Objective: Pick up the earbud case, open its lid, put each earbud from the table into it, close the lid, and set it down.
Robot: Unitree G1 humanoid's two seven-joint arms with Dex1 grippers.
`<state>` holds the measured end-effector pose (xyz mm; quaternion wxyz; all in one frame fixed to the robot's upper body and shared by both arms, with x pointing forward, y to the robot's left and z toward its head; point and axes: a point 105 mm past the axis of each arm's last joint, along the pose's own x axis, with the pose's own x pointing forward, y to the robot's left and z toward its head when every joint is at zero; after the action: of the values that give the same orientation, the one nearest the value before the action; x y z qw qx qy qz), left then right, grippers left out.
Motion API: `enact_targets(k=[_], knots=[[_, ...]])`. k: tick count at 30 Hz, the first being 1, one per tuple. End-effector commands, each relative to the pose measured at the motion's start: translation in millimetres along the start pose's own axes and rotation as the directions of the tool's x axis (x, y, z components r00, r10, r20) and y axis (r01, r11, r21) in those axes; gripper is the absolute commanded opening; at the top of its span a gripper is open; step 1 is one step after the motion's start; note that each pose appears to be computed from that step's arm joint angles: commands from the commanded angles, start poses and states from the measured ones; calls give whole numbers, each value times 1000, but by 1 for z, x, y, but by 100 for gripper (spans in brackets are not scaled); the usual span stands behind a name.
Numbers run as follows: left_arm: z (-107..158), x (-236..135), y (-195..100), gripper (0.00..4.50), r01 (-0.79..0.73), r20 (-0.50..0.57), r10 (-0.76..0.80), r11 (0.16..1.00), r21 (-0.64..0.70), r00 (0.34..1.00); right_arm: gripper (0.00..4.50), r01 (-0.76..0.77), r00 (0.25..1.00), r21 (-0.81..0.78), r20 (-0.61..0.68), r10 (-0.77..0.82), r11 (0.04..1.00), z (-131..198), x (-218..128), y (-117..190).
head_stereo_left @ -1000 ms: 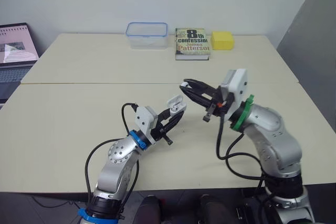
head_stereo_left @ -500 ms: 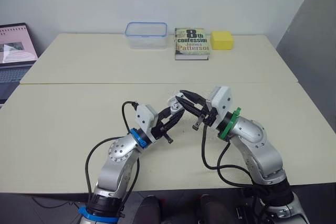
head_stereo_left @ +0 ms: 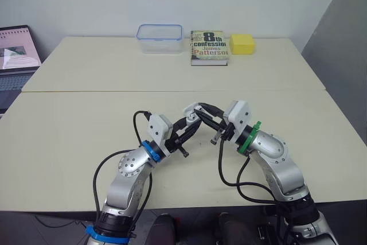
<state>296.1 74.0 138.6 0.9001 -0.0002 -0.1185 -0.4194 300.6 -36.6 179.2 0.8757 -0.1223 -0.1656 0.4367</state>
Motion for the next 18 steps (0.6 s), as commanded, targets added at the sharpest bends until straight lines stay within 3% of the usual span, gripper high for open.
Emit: enact_targets(k=[1, 5, 12, 18], knots=[[14, 1, -1, 81, 5, 55, -6, 1000, 15, 998, 38, 0, 1000, -26, -12, 0, 1000, -1, -3, -1], [14, 1, -1, 81, 7, 54, -7, 1000, 17, 998, 38, -41, 999, 8, -13, 41, 999, 0, -3, 6], [13, 0, -4, 81, 19, 48, -20, 1000, 25, 999, 276, -38, 999, 17, -10, 38, 999, 8, -6, 3], [6, -2, -3, 81, 52, 15, -52, 998, -20, 999, 278, -7, 1000, 28, 9, 7, 1000, 41, -36, -21]])
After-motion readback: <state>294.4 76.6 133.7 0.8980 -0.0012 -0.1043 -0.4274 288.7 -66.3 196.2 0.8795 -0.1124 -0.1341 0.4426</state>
